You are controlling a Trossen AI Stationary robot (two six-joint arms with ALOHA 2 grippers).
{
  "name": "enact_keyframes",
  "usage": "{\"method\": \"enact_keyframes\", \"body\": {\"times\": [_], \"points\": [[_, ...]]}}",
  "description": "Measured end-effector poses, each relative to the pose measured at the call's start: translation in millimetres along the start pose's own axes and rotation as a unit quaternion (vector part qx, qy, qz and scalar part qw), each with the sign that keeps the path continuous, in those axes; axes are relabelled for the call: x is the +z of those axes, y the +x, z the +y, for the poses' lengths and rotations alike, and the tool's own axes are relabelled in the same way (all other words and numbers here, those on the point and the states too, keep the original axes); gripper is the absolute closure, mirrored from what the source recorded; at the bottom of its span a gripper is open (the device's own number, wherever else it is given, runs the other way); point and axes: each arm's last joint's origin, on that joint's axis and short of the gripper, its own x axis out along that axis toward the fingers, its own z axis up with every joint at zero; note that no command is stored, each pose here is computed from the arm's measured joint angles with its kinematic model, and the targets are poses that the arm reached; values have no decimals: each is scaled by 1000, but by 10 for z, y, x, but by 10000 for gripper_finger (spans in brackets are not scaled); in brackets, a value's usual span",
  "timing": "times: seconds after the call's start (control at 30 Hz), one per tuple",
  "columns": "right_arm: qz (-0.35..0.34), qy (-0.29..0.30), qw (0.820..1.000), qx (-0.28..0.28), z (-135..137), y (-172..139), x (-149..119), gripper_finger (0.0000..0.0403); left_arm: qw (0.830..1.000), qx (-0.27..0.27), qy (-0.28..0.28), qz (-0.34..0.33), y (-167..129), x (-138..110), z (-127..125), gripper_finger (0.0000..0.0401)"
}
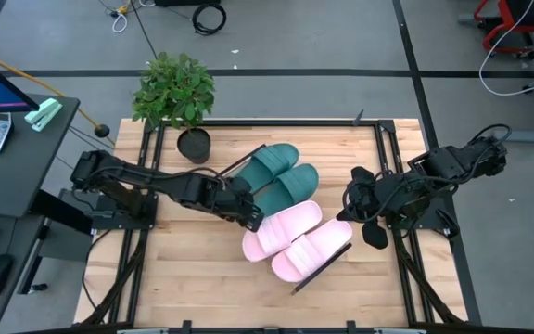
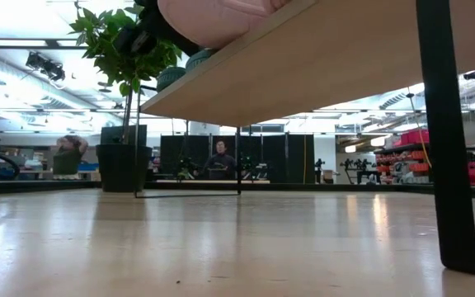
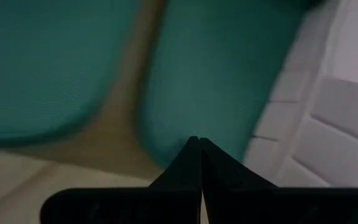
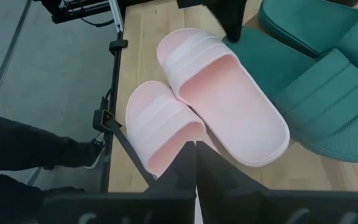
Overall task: Pick and place slides into the shelf
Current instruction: Adjust the green slide
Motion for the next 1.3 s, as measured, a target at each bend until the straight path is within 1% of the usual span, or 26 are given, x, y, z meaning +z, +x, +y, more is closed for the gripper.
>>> {"method": "enact_keyframes", "body": {"times": [0.2,0.27,0.33,0.5,0.53,0.6,0.8,1.03,1.17,1.3], "points": [[0,0,1000,0,0,0,-1,399,997,72,25,-21,-251,141,12,401],[1,0,1000,0,0,0,-2,398,996,79,36,-25,-320,204,6,401],[1,0,1000,0,-1,0,-1,398,997,61,37,-34,-351,267,-33,401],[1,0,1000,0,0,0,-2,400,999,-31,22,-27,-350,336,-174,401],[1,0,1000,0,0,0,-2,400,999,-41,18,-19,-345,330,-189,401],[1,1,1000,0,0,0,-2,399,999,-45,18,-5,-310,305,-202,401],[1,0,1000,-1,-1,0,-3,400,999,-24,28,18,-211,186,-224,401],[1,0,1000,0,0,1,-2,398,997,-41,34,52,-82,44,-323,401],[0,-1,1000,0,1,1,-1,399,996,-56,34,55,-22,33,-366,401],[1,-1,1000,0,0,1,-1,400,997,-48,34,58,-2,47,-347,401]]}}
